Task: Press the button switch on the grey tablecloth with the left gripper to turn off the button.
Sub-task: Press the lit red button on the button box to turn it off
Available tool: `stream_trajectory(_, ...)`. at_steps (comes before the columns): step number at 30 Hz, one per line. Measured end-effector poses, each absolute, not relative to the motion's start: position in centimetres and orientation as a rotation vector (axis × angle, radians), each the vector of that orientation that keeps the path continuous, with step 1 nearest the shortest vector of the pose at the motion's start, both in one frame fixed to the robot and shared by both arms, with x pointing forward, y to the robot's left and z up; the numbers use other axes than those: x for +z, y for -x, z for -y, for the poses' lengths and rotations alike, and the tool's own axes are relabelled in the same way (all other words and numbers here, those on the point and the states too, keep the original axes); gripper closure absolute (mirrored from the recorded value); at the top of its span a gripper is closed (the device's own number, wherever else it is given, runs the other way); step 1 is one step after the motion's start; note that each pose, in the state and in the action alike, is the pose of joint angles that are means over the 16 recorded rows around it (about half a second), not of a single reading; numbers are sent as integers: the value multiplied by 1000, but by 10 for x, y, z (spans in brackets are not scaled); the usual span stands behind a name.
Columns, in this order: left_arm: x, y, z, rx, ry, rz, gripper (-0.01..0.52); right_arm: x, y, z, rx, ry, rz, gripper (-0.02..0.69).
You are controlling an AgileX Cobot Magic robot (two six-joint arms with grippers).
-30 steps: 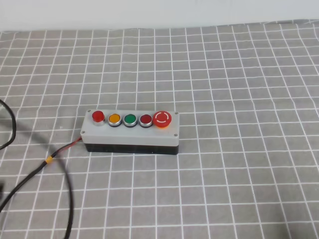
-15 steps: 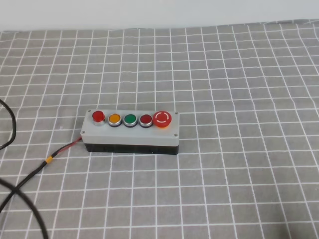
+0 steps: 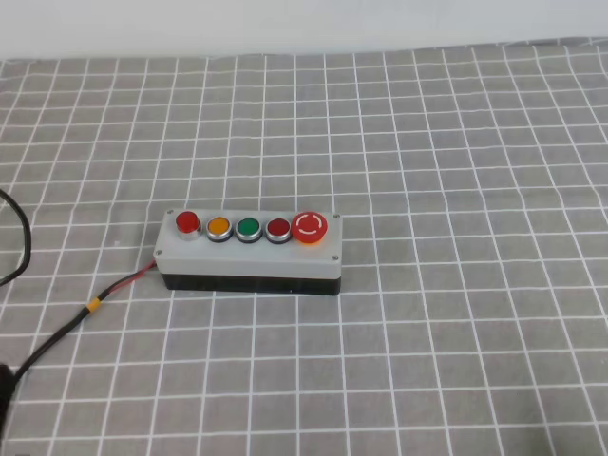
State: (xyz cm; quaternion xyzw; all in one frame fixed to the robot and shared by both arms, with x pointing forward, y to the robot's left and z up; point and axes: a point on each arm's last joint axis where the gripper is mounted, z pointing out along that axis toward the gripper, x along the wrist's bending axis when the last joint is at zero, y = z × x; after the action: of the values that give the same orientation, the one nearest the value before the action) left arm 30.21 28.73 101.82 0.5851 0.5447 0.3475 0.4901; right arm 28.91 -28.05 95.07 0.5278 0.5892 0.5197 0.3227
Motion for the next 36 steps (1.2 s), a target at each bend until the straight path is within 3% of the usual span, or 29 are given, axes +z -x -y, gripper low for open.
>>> stream_trajectory(11, 962, -297, -290, 965, -1393, -1218, 517, 951, -289, 280, 1366, -1387, -1546, 681)
stream_trajectory(23, 947, -291, -290, 919, -1509, -1273, 517, 951, -289, 280, 1368, -1389, -1545, 681)
stream_trajectory(36, 945, -290, -290, 906, -1525, -1287, 517, 951, -289, 280, 1370, -1390, -1545, 681)
